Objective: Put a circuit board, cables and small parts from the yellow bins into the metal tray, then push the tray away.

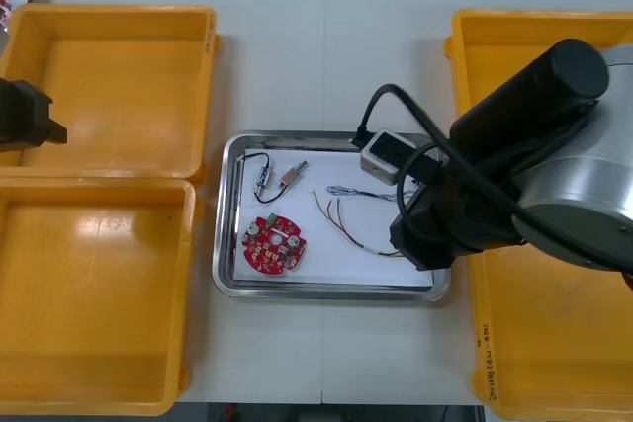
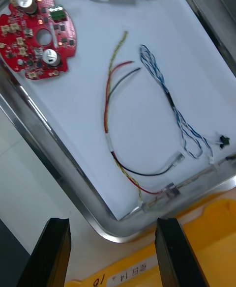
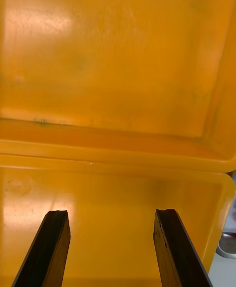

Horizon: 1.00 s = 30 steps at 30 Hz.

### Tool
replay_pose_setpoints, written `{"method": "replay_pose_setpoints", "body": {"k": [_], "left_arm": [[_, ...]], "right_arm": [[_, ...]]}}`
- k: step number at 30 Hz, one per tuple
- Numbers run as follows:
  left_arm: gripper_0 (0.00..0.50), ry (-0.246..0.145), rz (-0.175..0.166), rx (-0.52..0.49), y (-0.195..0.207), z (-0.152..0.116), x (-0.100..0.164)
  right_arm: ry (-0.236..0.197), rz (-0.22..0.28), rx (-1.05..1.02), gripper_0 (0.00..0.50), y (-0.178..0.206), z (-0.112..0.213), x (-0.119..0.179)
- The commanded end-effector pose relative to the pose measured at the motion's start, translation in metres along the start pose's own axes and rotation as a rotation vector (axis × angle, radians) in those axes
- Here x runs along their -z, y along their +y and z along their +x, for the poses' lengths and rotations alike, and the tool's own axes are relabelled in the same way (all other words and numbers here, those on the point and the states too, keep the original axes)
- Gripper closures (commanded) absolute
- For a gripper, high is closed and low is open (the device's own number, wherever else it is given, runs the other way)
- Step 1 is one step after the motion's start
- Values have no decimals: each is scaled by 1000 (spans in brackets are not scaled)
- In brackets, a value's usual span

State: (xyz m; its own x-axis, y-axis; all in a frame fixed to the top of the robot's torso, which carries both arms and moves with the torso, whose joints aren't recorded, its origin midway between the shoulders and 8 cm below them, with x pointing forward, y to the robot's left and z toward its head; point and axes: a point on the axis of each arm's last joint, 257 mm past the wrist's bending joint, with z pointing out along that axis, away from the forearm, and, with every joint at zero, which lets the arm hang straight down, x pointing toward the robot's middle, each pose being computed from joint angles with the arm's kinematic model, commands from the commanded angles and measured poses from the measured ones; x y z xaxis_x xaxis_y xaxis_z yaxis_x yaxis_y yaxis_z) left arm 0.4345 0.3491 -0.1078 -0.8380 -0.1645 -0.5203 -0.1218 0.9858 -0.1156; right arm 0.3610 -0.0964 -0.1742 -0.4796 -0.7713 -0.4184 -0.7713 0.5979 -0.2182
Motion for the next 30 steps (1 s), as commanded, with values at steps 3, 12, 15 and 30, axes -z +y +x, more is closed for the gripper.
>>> {"method": "replay_pose_setpoints", "body": {"k": [3, 12, 15, 30], "left_arm": [[0, -11, -52, -82, 21, 15, 13], [0, 40, -65, -106, 30, 45, 6], [0, 44, -73, -111, 33, 49, 7], [0, 108, -98, -118, 50, 76, 4]], "right_arm": [[15, -36, 194, 0, 41, -32, -11], [121, -19, 473, 0, 53, -24, -37], [140, -24, 528, 0, 53, -23, -42], [137, -41, 669, 0, 85, -29, -83]]}}
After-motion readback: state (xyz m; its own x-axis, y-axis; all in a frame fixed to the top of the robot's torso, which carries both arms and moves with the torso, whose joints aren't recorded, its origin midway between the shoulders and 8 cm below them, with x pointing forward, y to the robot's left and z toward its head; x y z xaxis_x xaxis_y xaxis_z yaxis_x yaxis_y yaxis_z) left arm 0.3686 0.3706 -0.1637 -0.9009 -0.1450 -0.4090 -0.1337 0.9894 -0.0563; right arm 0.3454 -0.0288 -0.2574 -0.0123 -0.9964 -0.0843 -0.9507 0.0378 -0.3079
